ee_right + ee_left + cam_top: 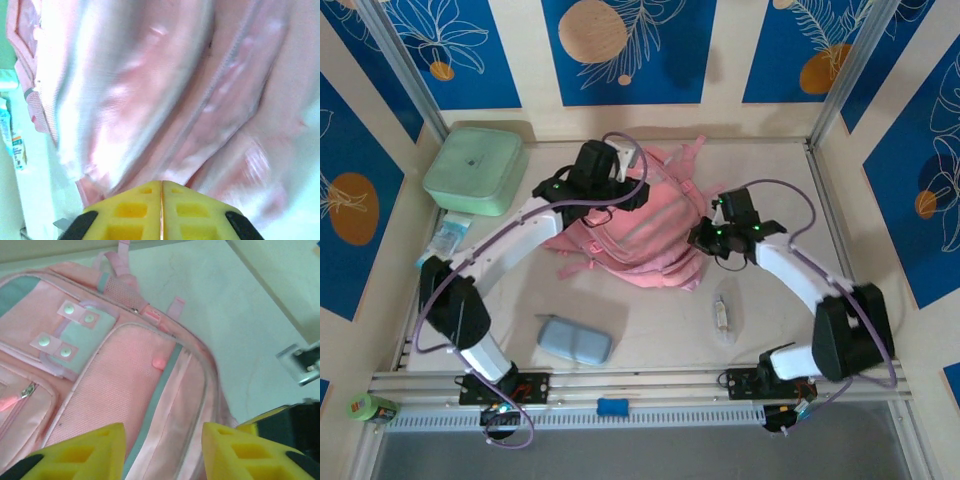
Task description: Pack books, pencil case, and school supplies into a backpack
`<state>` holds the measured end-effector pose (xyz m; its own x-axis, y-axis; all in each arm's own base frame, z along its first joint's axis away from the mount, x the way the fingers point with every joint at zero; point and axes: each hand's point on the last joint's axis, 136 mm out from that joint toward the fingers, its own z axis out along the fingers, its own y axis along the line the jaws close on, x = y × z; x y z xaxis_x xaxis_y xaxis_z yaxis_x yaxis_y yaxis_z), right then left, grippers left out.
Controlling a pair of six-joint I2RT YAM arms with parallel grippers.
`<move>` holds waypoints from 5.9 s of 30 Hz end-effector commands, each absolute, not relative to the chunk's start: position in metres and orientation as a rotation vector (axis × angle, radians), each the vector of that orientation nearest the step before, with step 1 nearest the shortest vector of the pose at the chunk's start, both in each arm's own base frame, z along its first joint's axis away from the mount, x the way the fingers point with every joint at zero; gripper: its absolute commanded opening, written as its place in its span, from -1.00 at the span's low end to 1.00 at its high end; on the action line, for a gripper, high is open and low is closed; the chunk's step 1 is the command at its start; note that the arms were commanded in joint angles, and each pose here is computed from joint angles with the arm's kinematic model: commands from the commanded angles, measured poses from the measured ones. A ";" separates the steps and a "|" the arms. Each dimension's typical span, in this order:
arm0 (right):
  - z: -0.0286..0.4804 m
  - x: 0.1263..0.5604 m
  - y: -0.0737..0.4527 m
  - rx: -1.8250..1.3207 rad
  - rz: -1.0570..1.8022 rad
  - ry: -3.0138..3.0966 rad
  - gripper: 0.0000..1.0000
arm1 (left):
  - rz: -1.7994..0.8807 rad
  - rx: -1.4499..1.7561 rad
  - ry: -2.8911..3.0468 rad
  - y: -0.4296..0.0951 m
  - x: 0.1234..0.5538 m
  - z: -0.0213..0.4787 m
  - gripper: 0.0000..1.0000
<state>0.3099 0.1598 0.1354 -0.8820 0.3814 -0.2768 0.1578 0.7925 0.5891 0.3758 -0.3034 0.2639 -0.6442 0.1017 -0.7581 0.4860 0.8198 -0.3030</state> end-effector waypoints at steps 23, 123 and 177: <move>0.106 0.235 0.249 0.076 0.870 2.801 -0.49 | -0.756 -0.765 2.338 -0.149 0.376 0.079 0.11; 0.096 0.266 0.213 -0.319 0.239 2.628 -0.10 | -0.999 -0.776 2.118 -0.247 0.336 0.168 -1.00; 0.102 0.237 0.308 -0.387 0.612 2.710 -1.00 | -1.026 -0.914 2.306 -0.249 0.311 0.112 0.45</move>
<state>0.2455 0.2917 0.0993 -0.9093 -0.1706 -0.3796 -0.2979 0.9037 0.3075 0.2923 -0.2428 0.1017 -0.7451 -0.6520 -0.1400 -0.3462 0.5576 -0.7544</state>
